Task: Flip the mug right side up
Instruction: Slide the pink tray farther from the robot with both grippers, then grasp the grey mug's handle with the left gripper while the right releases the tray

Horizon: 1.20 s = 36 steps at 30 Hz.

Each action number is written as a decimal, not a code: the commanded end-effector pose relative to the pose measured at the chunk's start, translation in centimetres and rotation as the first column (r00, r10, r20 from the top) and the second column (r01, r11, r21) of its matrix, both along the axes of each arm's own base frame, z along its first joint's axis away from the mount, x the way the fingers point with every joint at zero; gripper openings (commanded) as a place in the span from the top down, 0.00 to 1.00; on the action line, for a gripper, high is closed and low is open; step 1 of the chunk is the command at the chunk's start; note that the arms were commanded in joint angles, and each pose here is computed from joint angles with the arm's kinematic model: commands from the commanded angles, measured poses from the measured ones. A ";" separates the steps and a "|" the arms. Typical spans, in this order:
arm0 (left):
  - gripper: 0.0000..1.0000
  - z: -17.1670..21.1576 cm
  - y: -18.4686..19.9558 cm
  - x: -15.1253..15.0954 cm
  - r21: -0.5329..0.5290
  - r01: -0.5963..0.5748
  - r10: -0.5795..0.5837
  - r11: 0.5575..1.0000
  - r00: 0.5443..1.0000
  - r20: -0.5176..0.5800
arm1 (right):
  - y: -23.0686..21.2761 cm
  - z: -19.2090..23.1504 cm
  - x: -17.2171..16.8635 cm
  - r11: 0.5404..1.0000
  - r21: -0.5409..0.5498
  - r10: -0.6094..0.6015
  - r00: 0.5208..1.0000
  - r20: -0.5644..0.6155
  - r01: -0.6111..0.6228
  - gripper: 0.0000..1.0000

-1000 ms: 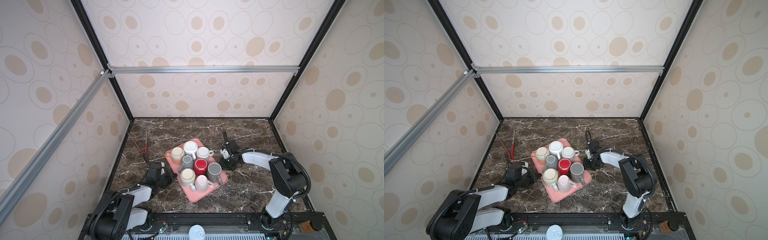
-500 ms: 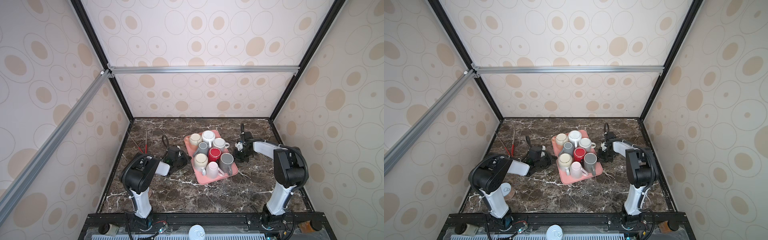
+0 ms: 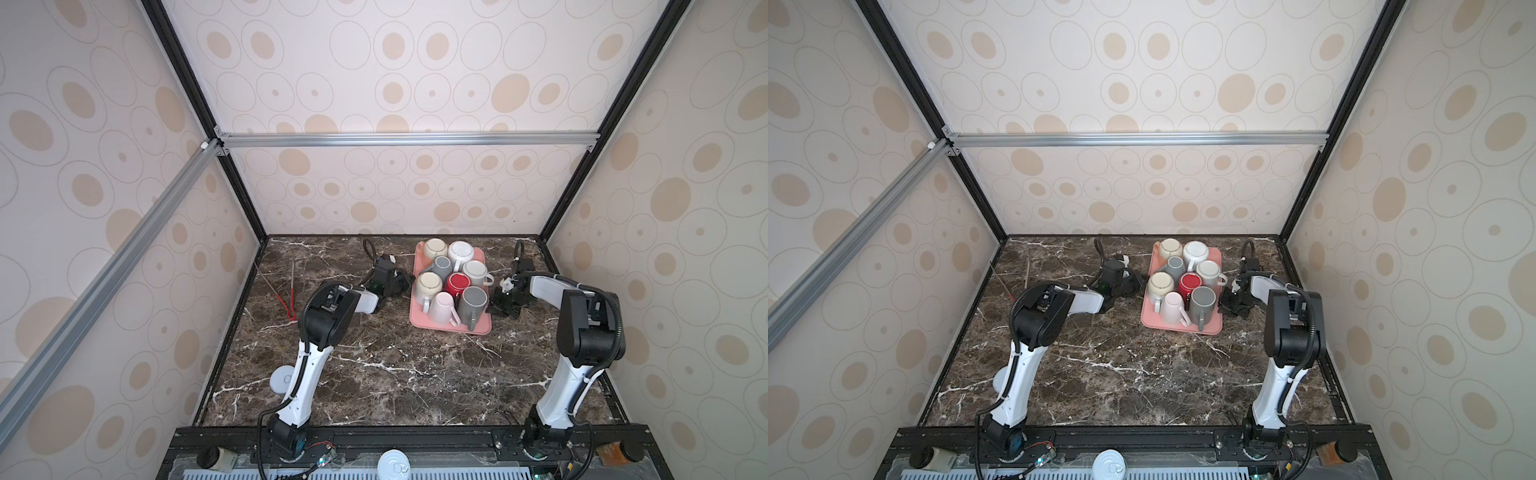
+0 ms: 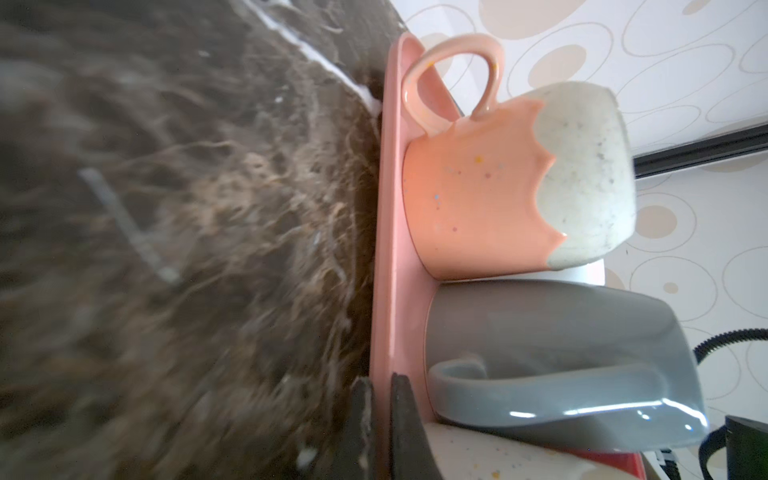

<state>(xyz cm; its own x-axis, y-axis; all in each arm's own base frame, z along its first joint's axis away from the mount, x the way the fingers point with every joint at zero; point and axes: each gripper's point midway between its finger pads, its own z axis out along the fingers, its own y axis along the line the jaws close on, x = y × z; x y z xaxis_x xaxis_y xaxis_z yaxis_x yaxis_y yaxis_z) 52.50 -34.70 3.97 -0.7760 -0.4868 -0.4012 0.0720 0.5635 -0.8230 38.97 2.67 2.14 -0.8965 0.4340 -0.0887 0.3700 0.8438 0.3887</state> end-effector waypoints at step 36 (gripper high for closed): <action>0.58 8.1 -15.2 -24.8 0.697 0.302 -0.515 0.650 0.850 0.111 | 0.3 5.0 -13.9 0.979 0.022 -0.204 0.963 0.178 0.203 0.62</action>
<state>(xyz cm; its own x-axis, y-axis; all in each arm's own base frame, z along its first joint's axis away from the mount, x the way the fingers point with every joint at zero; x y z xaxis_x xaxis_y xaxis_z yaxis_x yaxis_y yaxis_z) 26.71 -50.47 13.81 -0.6424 0.2398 -0.7279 0.6152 0.7278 -0.3032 25.56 2.99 7.21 -0.7782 0.5804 -0.2400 0.4349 0.7736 0.4608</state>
